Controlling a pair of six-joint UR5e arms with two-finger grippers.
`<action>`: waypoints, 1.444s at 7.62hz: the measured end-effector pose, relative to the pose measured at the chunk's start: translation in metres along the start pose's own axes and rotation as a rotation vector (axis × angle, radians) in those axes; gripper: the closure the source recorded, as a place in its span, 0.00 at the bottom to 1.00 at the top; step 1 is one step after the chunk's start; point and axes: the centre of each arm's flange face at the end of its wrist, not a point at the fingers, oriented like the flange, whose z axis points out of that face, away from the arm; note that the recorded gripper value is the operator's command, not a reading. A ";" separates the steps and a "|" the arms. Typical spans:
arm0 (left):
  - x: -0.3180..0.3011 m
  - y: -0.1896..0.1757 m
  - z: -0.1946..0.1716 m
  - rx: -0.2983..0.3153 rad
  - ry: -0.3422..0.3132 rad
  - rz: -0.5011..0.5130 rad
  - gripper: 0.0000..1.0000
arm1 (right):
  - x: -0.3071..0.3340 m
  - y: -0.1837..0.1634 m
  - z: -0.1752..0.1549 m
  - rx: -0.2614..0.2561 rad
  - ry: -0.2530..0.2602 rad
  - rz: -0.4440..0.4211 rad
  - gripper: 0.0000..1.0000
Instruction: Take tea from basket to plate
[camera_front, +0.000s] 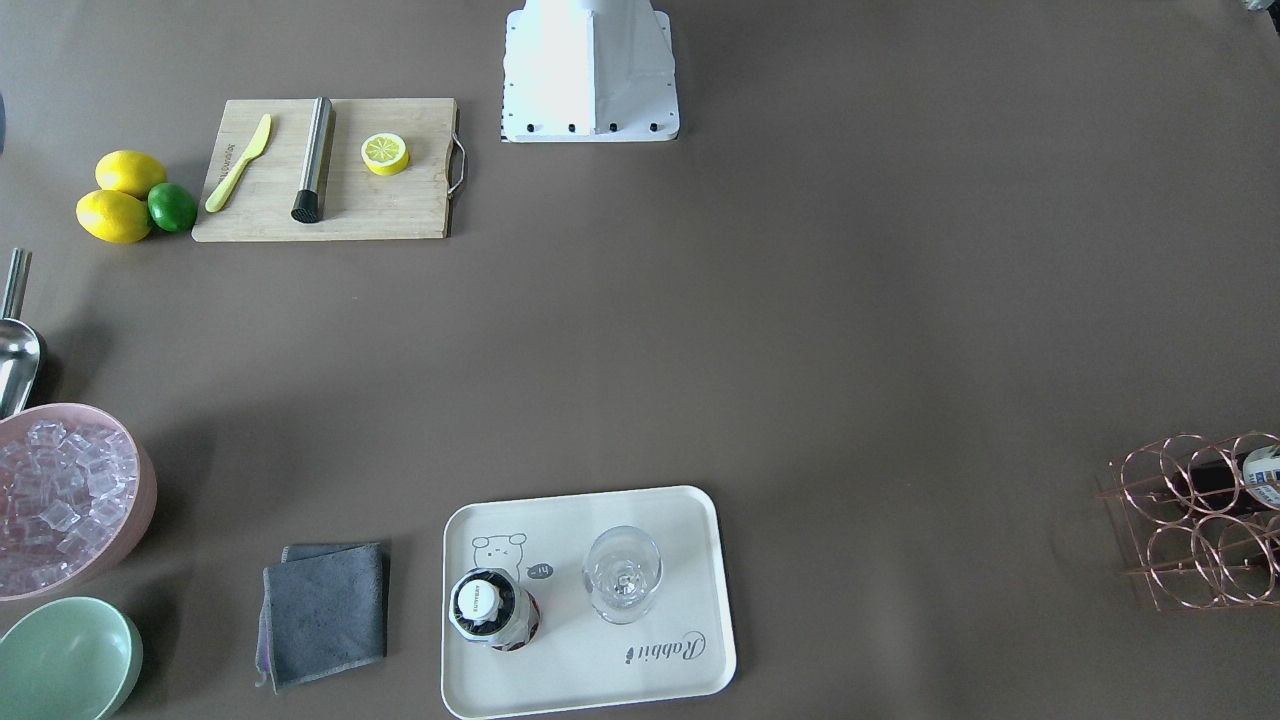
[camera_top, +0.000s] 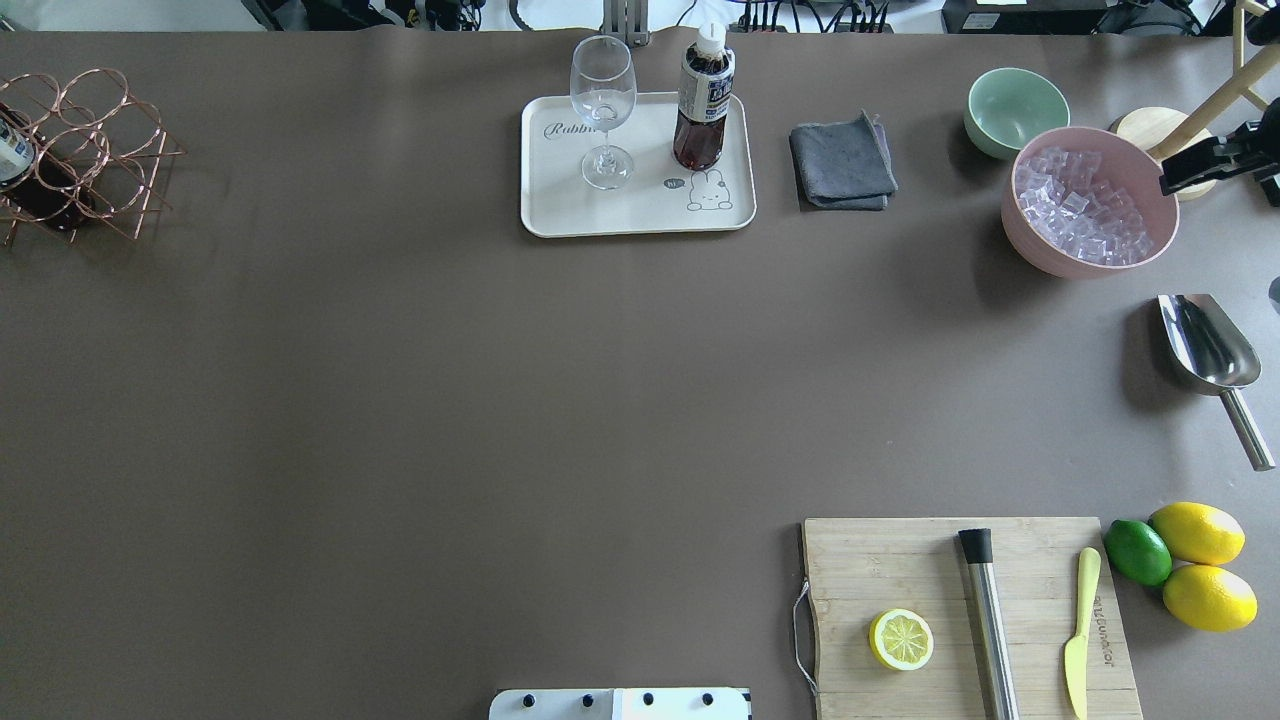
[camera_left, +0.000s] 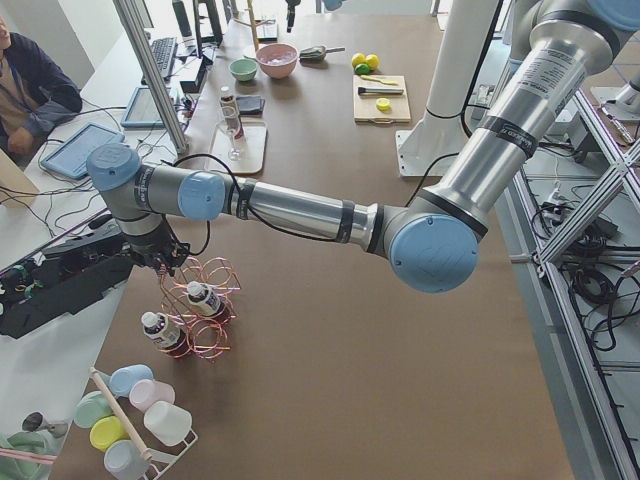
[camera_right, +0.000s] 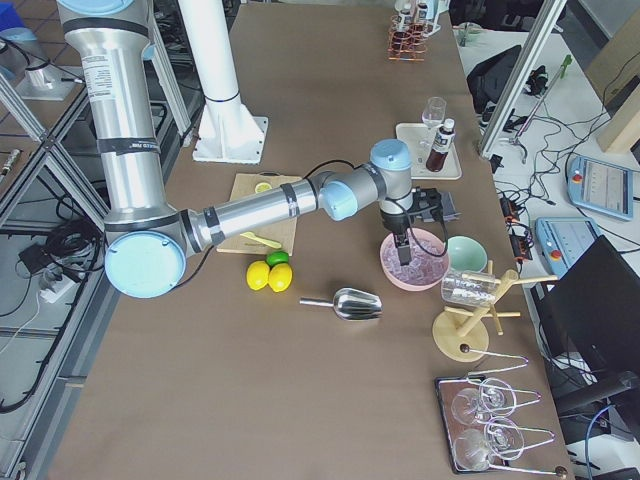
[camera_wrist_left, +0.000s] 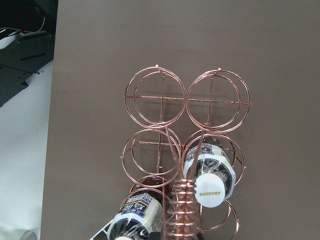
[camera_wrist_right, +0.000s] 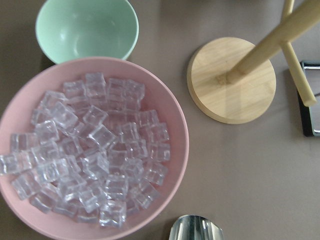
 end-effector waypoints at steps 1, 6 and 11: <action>0.000 -0.001 -0.002 0.000 -0.003 0.001 0.67 | 0.047 0.028 0.002 -0.078 0.013 0.023 0.00; 0.006 -0.003 -0.005 0.002 -0.012 -0.014 0.02 | 0.154 0.098 -0.039 -0.254 -0.072 0.089 0.00; 0.048 0.020 -0.028 0.004 -0.026 -0.158 0.02 | 0.169 0.108 -0.030 -0.277 -0.128 0.125 0.00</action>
